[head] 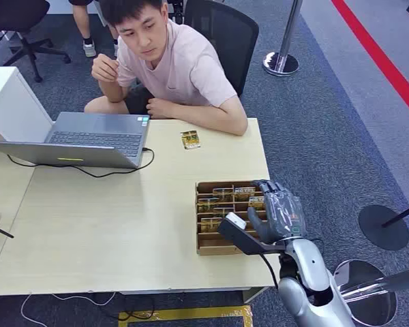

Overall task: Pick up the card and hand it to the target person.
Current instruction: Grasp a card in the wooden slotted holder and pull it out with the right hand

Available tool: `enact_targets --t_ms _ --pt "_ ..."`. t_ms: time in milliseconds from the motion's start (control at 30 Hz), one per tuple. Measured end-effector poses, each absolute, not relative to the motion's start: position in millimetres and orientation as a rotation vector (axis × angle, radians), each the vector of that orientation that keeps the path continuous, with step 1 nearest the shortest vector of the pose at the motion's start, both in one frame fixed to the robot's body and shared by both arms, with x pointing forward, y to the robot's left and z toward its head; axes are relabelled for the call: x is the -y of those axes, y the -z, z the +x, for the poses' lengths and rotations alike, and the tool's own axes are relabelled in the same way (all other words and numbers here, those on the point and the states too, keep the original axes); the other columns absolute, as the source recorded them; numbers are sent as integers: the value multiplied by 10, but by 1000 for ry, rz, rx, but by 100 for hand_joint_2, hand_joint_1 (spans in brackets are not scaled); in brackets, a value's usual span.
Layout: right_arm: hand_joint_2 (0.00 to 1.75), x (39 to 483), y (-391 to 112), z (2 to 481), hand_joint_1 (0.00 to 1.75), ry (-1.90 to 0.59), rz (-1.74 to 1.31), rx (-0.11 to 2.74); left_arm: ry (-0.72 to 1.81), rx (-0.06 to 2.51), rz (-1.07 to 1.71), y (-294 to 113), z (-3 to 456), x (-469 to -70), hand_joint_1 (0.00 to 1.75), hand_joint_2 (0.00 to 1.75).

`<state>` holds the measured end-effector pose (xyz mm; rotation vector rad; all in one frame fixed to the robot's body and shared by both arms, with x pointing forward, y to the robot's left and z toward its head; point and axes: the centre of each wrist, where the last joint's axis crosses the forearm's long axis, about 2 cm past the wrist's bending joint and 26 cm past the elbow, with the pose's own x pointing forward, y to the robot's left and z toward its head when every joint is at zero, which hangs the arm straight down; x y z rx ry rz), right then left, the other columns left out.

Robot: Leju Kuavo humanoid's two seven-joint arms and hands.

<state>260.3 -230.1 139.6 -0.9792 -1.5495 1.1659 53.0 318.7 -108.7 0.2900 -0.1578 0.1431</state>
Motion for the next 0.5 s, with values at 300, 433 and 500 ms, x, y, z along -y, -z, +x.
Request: enact_targets --t_ms 300,433,500 --pt "175 2302 -1394 2605 89 -1166 -979 1549 -143 158 290 1087 530 -3187 0 0" --pt "175 2302 -1394 2607 89 -1166 -978 1548 -143 158 290 1087 530 -3187 0 0" --pt "175 2303 -1394 2607 89 -1166 -979 1548 -143 158 290 1087 530 -3187 0 0"
